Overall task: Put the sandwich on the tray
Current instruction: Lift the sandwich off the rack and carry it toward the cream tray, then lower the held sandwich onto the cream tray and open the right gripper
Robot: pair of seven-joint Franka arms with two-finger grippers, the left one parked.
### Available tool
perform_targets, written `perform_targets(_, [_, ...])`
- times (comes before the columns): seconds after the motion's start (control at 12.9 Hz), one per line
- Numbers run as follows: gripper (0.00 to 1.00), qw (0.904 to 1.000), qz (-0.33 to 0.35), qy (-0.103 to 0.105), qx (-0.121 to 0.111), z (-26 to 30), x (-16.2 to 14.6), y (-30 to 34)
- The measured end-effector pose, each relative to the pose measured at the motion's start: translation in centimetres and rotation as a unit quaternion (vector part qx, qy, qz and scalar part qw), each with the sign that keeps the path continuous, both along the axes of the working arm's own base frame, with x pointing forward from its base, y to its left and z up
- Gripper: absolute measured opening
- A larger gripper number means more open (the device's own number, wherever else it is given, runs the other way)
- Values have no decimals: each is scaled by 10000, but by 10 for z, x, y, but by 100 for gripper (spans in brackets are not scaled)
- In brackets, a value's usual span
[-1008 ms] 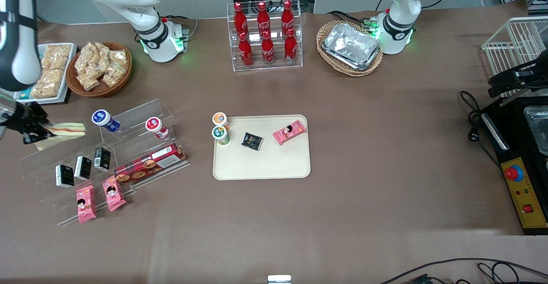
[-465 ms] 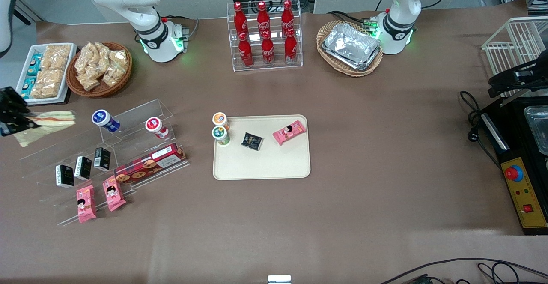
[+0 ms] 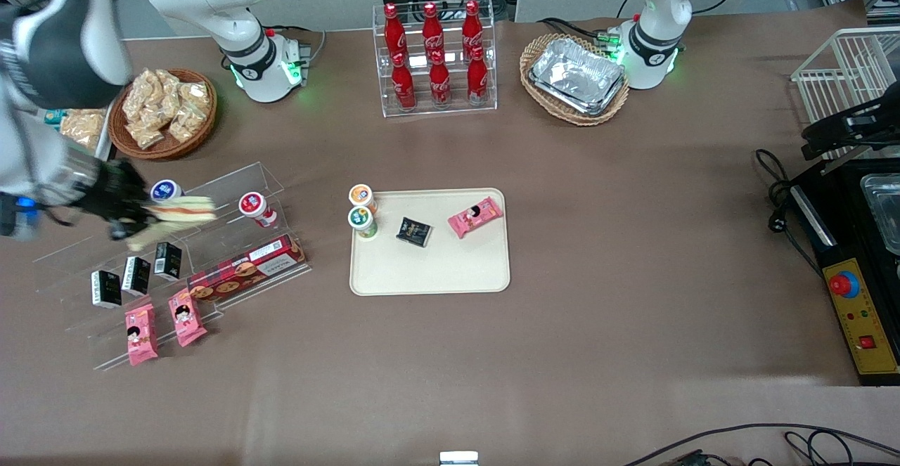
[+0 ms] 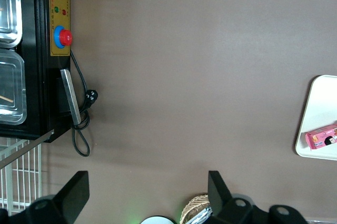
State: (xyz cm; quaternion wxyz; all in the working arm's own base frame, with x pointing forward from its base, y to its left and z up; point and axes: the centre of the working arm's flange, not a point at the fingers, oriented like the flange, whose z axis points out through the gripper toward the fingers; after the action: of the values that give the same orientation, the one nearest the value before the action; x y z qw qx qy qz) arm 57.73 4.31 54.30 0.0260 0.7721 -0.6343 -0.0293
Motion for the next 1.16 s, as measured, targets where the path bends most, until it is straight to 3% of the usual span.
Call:
perform_targets(0.54, [18, 9988, -420, -227, -103, -75, 5, 190])
perform_targets(0.78, [18, 9982, -555, -192, 105, -124, 6, 242])
perform_targets(1.01, [18, 9971, -614, -391, 204, -172, 0, 297])
perform_targets(1.16, [18, 9969, -641, -400, 214, -202, -5, 320])
